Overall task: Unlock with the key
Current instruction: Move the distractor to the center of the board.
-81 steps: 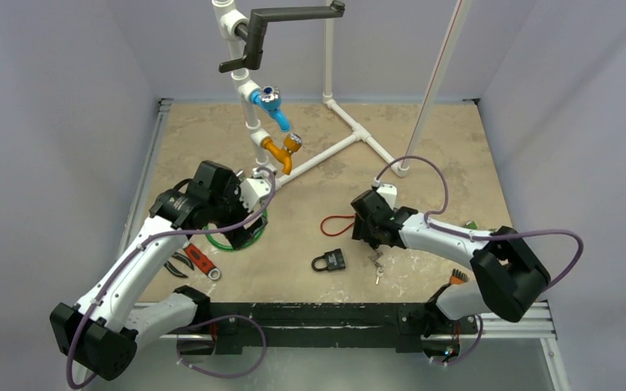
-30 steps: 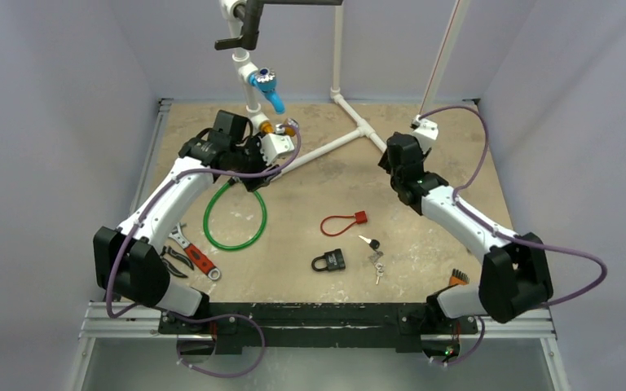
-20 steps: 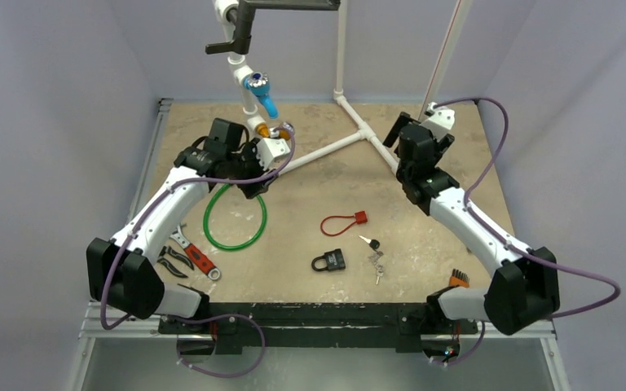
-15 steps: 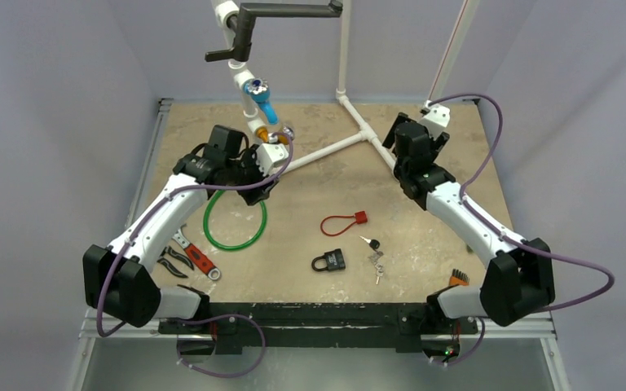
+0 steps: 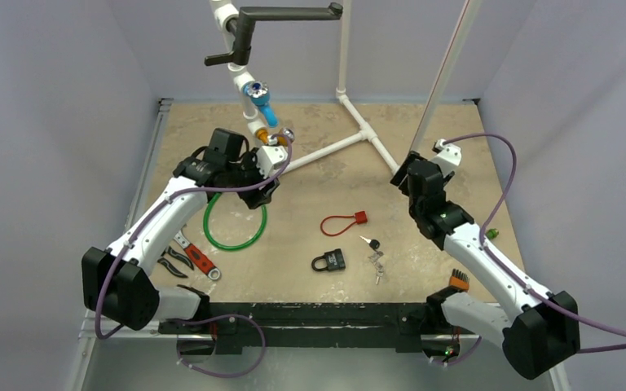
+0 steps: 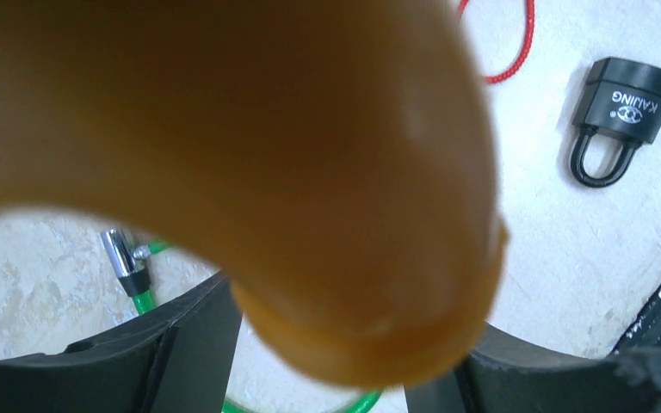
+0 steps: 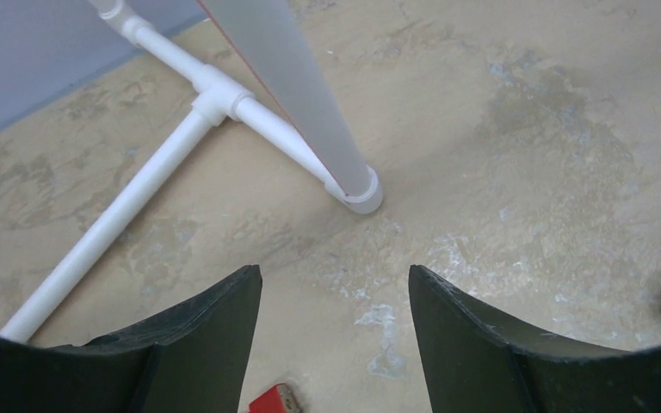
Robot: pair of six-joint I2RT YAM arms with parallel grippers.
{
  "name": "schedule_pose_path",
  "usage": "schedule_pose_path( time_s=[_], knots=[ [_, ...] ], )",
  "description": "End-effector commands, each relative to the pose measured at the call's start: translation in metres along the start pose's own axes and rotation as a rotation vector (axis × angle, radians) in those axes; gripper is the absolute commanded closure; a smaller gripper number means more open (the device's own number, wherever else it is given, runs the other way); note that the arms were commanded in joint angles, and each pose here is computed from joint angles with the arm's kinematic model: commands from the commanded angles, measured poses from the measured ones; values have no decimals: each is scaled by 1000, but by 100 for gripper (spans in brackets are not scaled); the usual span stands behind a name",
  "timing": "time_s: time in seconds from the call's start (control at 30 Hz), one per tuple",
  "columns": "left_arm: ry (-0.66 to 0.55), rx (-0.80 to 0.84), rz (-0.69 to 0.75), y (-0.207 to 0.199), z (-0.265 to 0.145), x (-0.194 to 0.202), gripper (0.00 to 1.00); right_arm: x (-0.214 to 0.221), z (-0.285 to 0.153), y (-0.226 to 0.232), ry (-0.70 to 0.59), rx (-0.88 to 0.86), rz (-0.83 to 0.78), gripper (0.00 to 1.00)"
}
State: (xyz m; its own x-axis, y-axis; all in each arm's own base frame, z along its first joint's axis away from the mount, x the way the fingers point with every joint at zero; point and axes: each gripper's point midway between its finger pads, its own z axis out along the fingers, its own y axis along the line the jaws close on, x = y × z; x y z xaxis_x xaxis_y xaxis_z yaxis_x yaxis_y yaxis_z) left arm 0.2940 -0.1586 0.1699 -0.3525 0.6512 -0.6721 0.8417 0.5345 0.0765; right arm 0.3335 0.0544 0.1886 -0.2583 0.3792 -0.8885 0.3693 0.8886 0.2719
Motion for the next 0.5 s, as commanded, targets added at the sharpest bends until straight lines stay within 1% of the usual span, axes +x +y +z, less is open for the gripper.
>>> schedule_pose_path(
  time_s=[0.0,0.1,0.2,0.23,0.3,0.37,0.47],
  knots=[
    [81,-14,-81,1,8,18,37,-23,-14,39,-28,-173,50,38],
    [111,-47,-94,6,7,26,23,-37,-14,63,-50,-265,34,39],
    [103,-87,-97,12,-8,18,7,-53,-10,85,-79,-314,35,40],
    [86,-96,-96,13,-15,12,4,-56,-6,91,-82,-322,32,40],
    [42,-102,-88,12,-32,-1,1,-62,-2,101,-91,-337,39,40],
    [8,-90,-73,4,-46,-8,0,-65,1,108,-101,-349,50,40],
    [-11,-24,-34,-18,-58,-2,0,-62,6,115,-107,-366,57,42]
  ],
)
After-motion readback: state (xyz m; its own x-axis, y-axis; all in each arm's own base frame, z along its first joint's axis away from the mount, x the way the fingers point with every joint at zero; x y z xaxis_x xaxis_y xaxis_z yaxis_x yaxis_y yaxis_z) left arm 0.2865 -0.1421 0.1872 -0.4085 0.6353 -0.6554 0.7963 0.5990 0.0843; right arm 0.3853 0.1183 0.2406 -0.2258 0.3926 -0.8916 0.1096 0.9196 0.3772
